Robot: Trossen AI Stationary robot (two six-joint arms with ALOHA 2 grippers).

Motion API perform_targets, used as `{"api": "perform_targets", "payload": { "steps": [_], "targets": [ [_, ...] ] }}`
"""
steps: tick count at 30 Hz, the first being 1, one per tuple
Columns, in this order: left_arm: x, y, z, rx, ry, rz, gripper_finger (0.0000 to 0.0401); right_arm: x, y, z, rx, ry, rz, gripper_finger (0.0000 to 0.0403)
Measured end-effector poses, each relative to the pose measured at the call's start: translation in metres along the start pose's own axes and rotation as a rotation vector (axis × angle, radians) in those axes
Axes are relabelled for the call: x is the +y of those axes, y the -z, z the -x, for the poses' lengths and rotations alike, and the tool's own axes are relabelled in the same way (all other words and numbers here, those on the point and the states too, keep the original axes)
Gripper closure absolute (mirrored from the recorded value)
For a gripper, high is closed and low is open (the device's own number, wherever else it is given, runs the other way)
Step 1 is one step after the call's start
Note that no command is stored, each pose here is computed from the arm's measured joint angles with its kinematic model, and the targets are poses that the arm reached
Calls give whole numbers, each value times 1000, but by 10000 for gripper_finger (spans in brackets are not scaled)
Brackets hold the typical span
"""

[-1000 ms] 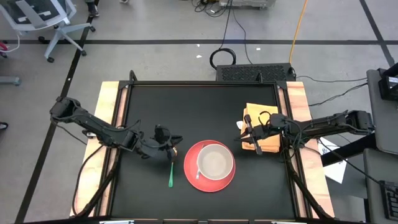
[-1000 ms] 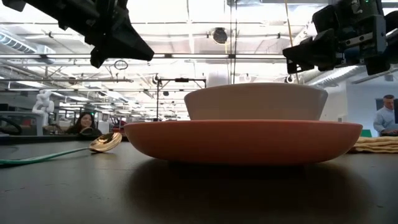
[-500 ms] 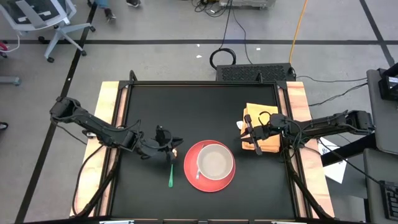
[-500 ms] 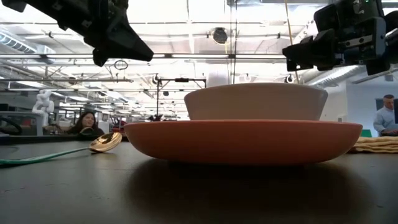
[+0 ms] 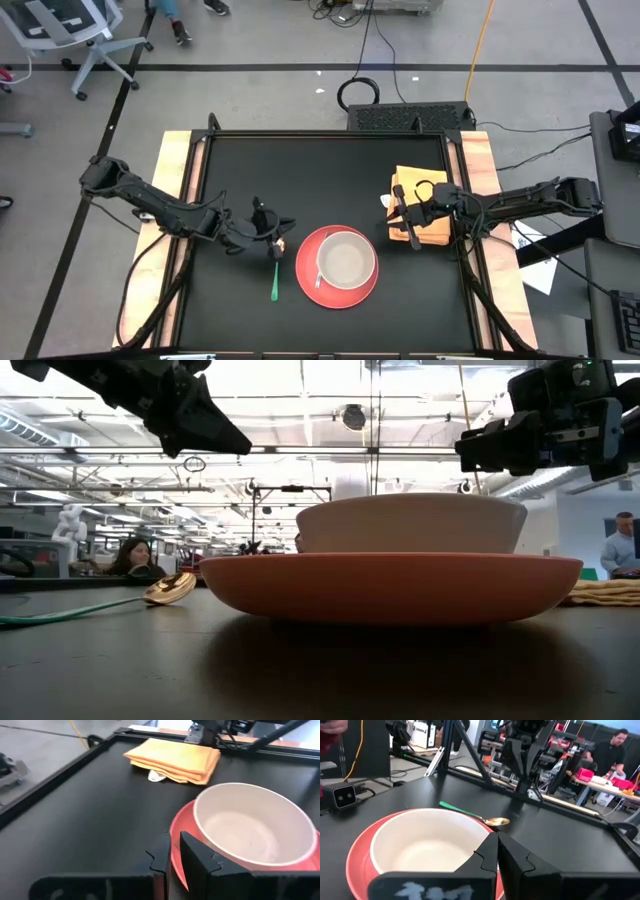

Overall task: Set table place
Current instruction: Put the green spoon into the white bowl

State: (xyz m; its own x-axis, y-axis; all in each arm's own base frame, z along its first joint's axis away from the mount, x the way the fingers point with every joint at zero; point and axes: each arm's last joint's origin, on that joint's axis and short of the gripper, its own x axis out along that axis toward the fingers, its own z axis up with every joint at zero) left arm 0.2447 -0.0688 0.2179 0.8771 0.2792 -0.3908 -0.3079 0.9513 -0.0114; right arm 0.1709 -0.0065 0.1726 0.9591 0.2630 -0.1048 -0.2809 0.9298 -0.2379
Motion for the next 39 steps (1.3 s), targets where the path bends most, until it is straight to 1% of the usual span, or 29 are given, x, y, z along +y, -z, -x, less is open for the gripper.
{"api": "perform_targets", "payload": {
  "steps": [4, 6, 10, 12, 16, 20, 22, 26, 32, 34, 36, 39],
  "targets": [
    [0, 0, 0, 6, 9, 31, 354, -1, -3, 0, -33, 10, 13, 403],
    [0, 1, 0, 10, 7, 23, 354, -1, -4, 0, -36, 10, 12, 403],
    [2, -1, 1, -8, -32, 24, 354, -1, -6, 0, -55, 14, -9, 403],
    [1, -2, 4, -17, -32, 38, 354, -2, -7, 0, -72, 18, -28, 403],
    [0, -2, 13, -3, -17, 23, 354, -2, -7, 0, -66, 15, -69, 403],
    [1, -4, 27, -30, -75, 50, 354, -1, -5, 0, -53, 12, -76, 403],
    [1, -3, 35, -25, -77, 58, 354, -1, -5, 0, -50, 11, -74, 403],
    [3, 9, 41, 66, -96, 96, 354, 0, -2, 0, -17, 3, -64, 403],
    [7, 37, 41, 350, -105, 206, 354, 0, 0, 0, -2, -1, -51, 403],
    [3, 43, 40, 423, -70, 221, 354, 0, 0, 0, 0, -1, -52, 403],
    [-2, 48, 37, 484, -25, 213, 354, 0, 0, 0, 0, -1, -52, 403],
    [-10, 52, 33, 521, 58, 177, 354, 0, 0, 0, 0, -1, -57, 403]
  ]
}}
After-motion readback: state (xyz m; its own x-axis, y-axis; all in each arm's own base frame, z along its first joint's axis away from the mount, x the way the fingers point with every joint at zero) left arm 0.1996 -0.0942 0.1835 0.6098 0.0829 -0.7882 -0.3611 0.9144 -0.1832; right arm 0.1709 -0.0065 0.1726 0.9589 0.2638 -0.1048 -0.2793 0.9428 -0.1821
